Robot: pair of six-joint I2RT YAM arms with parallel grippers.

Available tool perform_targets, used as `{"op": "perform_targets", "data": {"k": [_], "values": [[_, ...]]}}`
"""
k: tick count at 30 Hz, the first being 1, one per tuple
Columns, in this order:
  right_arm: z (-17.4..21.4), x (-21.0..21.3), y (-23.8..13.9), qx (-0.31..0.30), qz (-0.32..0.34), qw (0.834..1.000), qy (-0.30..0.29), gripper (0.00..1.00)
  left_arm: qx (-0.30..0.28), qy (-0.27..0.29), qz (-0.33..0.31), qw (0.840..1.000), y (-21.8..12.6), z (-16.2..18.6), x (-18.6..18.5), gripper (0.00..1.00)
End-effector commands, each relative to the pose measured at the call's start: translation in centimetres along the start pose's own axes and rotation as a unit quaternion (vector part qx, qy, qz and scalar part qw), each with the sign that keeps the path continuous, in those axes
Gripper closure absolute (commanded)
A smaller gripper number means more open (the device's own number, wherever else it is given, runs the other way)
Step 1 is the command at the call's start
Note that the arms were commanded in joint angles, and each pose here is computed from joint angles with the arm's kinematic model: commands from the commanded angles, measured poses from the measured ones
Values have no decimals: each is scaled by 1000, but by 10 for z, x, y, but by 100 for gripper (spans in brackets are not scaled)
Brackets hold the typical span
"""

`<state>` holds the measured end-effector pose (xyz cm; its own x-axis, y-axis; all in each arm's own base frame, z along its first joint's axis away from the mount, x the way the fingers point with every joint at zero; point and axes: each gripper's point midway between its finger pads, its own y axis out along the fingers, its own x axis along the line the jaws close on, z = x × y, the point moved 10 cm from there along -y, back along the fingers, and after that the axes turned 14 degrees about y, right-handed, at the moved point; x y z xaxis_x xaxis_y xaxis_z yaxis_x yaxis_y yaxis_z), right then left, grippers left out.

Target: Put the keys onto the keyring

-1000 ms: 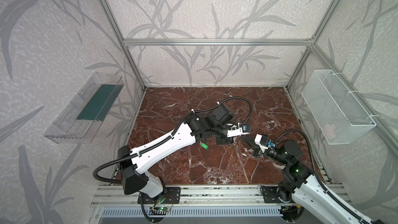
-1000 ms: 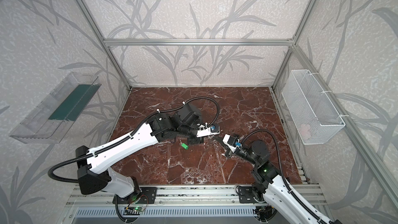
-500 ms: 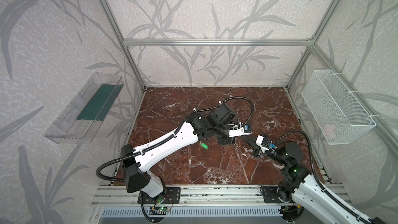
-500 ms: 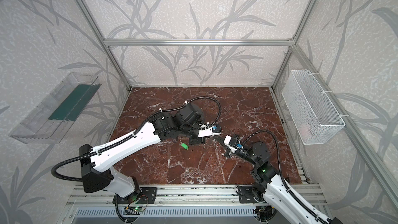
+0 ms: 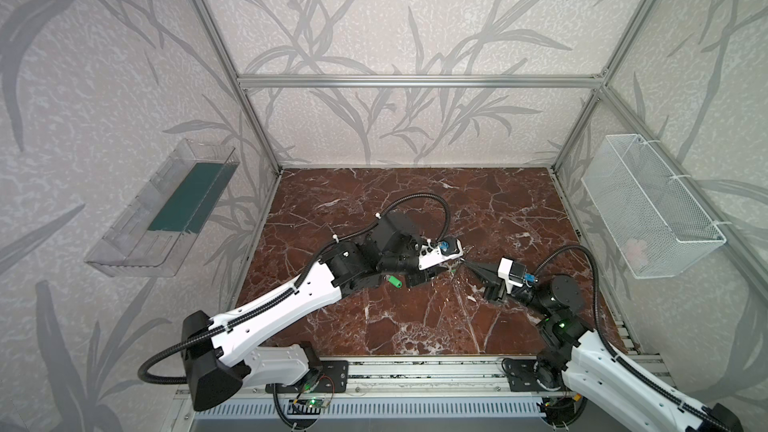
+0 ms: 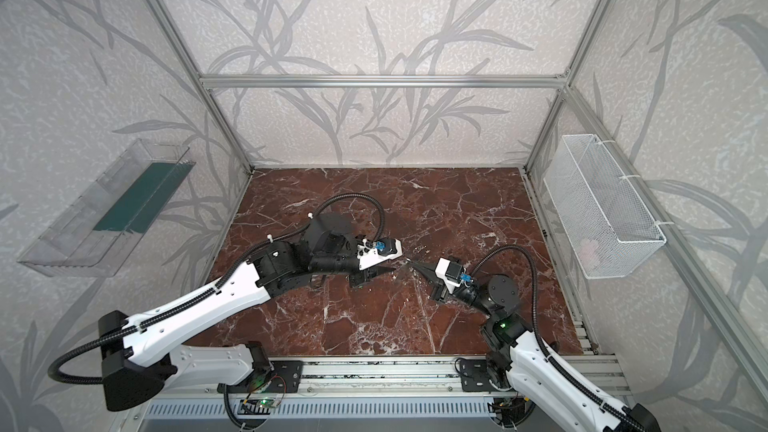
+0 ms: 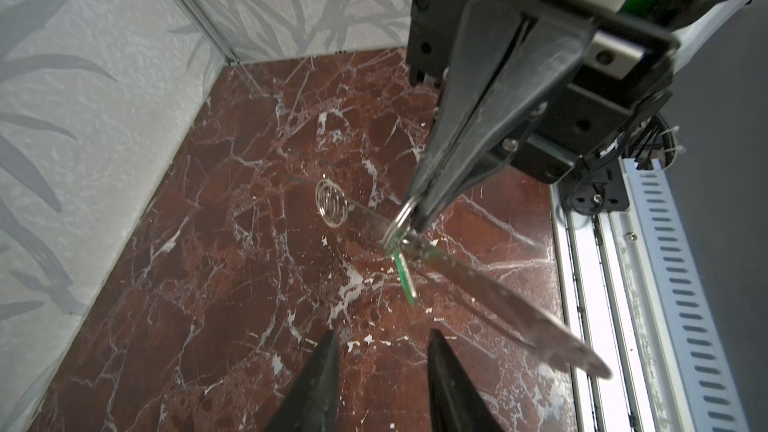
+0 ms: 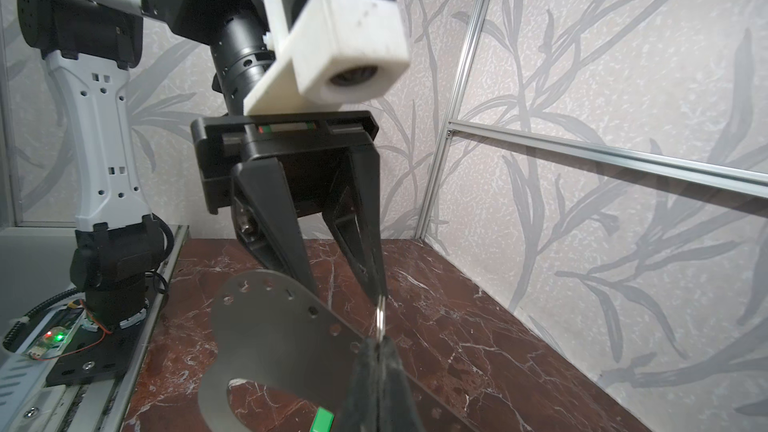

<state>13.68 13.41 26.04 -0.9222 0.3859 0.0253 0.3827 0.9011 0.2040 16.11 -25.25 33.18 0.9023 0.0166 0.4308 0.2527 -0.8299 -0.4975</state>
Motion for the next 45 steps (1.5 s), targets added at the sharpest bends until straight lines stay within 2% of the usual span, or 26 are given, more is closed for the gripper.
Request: {"op": "perform_targets", "data": {"k": [1, 5, 15, 20, 23, 28, 29, 31, 34, 38, 45], "values": [[-16, 6, 2, -33, -34, 999, -7, 100, -75, 19, -19, 997, -8, -16, 6, 65], [-20, 7, 3, -32, -43, 999, -2, 100, -92, 24, -13, 995, -7, -17, 4, 67], [-24, 10, 3, -27, -55, 998, 5, 100, -92, 27, 5, 995, 1, -15, 3, 78], [-26, 11, 3, -28, -57, 998, 5, 100, -90, 29, 20, 995, 5, -15, 3, 79], [-27, 11, 3, -28, -58, 998, 4, 100, -91, 29, 28, 995, 6, -15, 2, 84], [-27, 10, 4, -25, -54, 998, 7, 100, -99, 34, 39, 994, 6, -18, 3, 100], [-23, 8, 4, -10, -43, 999, 18, 97, -95, 35, 38, 994, 6, -19, 4, 100], [-22, 5, 1, 2, -9, 1000, 10, 86, -62, 38, 35, 997, 5, -20, 8, 100], [-23, 3, -5, 32, 38, 999, -16, 79, 10, 37, 51, 998, 4, -24, 15, 100], [-29, 5, -11, 54, 61, 996, -38, 79, 95, 50, 78, 991, 6, -32, 18, 100], [-30, 4, -6, 54, 51, 997, -30, 79, 154, 60, 112, 980, 13, -52, 25, 100]]}}
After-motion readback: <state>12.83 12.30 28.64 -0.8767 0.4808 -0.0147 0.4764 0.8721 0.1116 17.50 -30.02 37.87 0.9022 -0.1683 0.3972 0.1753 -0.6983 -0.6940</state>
